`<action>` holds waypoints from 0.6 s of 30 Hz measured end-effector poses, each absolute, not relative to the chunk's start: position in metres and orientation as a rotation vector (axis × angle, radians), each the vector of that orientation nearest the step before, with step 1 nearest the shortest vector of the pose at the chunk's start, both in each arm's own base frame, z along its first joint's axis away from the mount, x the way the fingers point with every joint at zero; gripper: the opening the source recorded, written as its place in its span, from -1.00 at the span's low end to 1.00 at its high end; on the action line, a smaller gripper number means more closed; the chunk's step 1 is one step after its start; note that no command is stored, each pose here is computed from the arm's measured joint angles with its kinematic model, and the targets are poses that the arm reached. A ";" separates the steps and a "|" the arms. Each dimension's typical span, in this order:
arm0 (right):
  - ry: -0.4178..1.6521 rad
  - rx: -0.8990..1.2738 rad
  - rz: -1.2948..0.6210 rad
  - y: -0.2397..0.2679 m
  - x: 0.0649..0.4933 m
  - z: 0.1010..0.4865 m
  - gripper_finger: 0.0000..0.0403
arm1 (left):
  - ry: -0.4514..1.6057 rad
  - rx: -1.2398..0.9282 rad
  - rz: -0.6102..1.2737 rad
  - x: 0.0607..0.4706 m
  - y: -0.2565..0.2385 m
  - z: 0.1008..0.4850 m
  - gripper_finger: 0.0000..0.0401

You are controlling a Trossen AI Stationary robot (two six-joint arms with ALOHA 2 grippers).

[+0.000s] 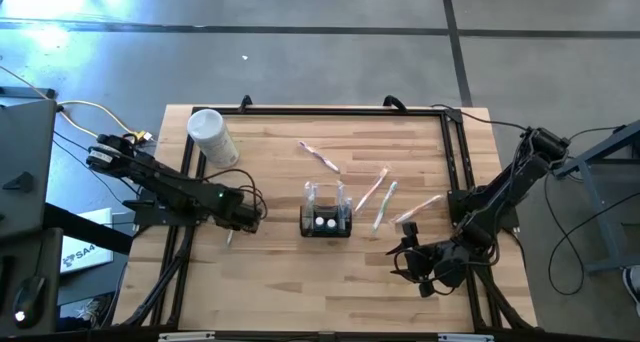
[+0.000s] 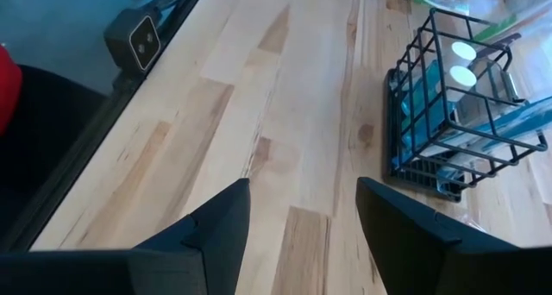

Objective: Pick & Place toothbrushing station
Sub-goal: Put the left green toothbrush into the black wire organizer

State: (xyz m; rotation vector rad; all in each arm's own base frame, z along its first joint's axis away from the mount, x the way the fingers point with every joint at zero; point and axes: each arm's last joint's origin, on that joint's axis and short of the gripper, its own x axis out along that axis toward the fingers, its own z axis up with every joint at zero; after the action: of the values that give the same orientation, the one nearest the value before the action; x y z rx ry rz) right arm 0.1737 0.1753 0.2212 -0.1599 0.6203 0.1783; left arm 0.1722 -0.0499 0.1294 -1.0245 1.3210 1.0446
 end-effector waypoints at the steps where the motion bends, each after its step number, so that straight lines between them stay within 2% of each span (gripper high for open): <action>1: 0.618 -0.158 0.179 0.175 0.174 0.221 0.02 | 1.310 -1.016 1.041 0.173 -0.050 0.129 -0.91; 9: 0.613 -0.151 0.183 0.176 0.174 0.222 0.02 | 1.255 -0.898 0.971 0.185 -0.056 0.145 -0.95; 12: 0.612 -0.151 0.181 0.176 0.174 0.222 0.02 | 1.176 -0.806 0.995 0.192 -0.060 0.167 -0.95; 18: 0.608 -0.146 0.184 0.176 0.174 0.222 0.02 | 0.979 -0.665 0.919 0.211 -0.081 0.231 -0.95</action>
State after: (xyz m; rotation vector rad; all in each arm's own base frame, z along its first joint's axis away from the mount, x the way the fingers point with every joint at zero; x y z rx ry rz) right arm 0.1745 0.1762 0.2225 -0.1459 0.6080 0.1839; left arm 0.2108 -0.0813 0.2308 -0.6647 0.9793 0.9188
